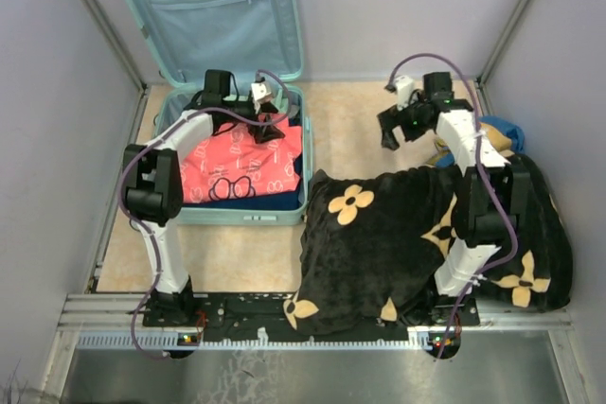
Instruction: Pack the luggage
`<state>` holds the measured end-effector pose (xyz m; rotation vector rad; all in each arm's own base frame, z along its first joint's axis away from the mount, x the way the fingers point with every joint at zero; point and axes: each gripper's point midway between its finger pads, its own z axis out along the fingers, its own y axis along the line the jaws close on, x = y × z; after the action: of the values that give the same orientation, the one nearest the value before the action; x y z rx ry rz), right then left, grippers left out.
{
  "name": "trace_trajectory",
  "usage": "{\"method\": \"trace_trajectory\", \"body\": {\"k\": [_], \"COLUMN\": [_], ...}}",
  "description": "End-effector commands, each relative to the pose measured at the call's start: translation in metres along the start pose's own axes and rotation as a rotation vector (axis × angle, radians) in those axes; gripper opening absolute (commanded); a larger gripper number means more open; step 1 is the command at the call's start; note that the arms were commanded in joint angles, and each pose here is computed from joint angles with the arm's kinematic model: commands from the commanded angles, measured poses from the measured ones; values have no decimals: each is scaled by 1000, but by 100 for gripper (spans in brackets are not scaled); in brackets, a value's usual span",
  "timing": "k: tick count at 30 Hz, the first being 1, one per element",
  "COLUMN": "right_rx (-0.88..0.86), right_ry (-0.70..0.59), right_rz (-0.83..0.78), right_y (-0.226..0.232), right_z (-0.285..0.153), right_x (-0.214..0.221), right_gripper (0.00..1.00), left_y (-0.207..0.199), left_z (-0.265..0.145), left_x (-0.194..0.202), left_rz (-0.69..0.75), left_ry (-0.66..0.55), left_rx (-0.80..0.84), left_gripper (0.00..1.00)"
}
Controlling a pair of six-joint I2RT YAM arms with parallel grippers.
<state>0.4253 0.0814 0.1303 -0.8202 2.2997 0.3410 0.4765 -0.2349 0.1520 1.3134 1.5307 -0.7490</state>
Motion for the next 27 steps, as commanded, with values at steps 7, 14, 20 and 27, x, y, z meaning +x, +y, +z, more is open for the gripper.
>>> {"method": "trace_trajectory", "body": {"k": [7,14,20,27], "right_rx": [86,-161,-446,-526], "right_ry": [7,100,145,162], "right_rz": [132,-126,-319,-501], "right_y": [-68,7,83,130], "right_z": [-9,37,31,4], "right_x": [-7,14,39,83], "right_gripper": [96,97,99,99], "left_y": [34,31,18,4], "left_z": [-3,-9,-16,-22], "left_x": [14,20,31,27], "left_rz": [-24,-18,5,63], "left_ry": [17,38,69,66], "left_rx": [-77,-82,-71,-24], "left_gripper": [90,90,91,92]}}
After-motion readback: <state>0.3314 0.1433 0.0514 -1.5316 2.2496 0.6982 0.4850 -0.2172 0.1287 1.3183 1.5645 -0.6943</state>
